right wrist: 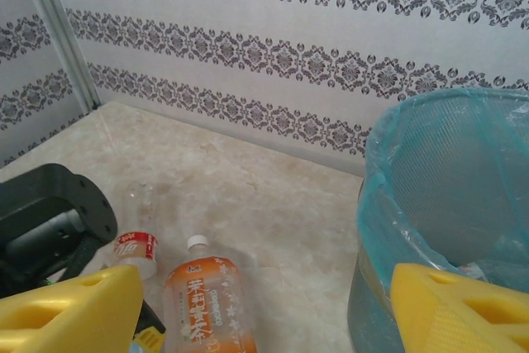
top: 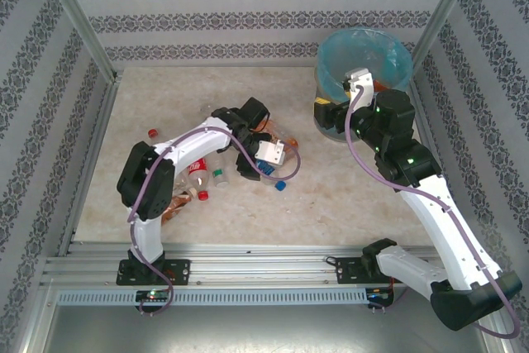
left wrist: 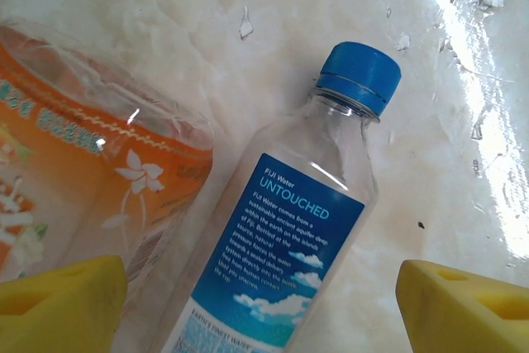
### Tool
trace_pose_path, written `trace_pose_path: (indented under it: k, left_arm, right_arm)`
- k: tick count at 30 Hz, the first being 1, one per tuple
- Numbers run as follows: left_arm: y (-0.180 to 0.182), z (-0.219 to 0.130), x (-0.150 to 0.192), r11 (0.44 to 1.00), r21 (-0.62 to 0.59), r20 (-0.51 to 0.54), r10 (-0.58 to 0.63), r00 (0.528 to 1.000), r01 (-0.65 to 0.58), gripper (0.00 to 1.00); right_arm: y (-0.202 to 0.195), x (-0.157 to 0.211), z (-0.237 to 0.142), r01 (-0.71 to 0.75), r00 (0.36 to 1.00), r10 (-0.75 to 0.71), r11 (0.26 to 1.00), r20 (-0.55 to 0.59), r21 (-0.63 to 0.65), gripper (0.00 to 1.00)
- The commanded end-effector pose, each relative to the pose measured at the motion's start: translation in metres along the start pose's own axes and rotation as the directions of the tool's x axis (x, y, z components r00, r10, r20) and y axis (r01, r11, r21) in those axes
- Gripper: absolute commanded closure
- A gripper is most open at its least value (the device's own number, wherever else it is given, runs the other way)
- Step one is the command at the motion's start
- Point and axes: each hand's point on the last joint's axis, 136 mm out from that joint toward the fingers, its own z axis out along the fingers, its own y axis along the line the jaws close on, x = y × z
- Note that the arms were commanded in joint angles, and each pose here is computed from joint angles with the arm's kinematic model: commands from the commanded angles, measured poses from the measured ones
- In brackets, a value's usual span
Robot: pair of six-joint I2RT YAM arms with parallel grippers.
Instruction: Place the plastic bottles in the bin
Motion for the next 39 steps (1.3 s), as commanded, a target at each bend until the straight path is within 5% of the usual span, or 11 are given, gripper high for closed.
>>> trace_pose_path:
  k: [1,15,34,39]
  left_arm:
    - [-0.010,0.007,0.006,0.997,0.078,-0.011,0.029,1.000,-0.028,0.14]
    - [-0.006,0.037,0.045,0.997,0.076,-0.181,0.036,0.983,-0.023,0.13]
    - [-0.021,0.050,0.057,0.990,0.106,-0.164,-0.077,0.983,0.096,0.22]
    - [-0.023,0.047,0.058,0.981,0.125,-0.150,-0.128,0.980,0.147,0.32]
  right_arm:
    - [0.002,-0.003,-0.001,0.018,1.000,-0.018,1.000,0.008,-0.017,0.21]
    - [0.003,0.002,0.001,0.024,1.000,-0.024,1.000,0.001,-0.020,0.20]
    - [0.010,0.002,0.000,0.039,0.999,-0.039,0.999,-0.001,-0.037,0.19]
    - [0.012,0.003,0.001,0.041,0.999,-0.041,0.998,-0.006,-0.044,0.20]
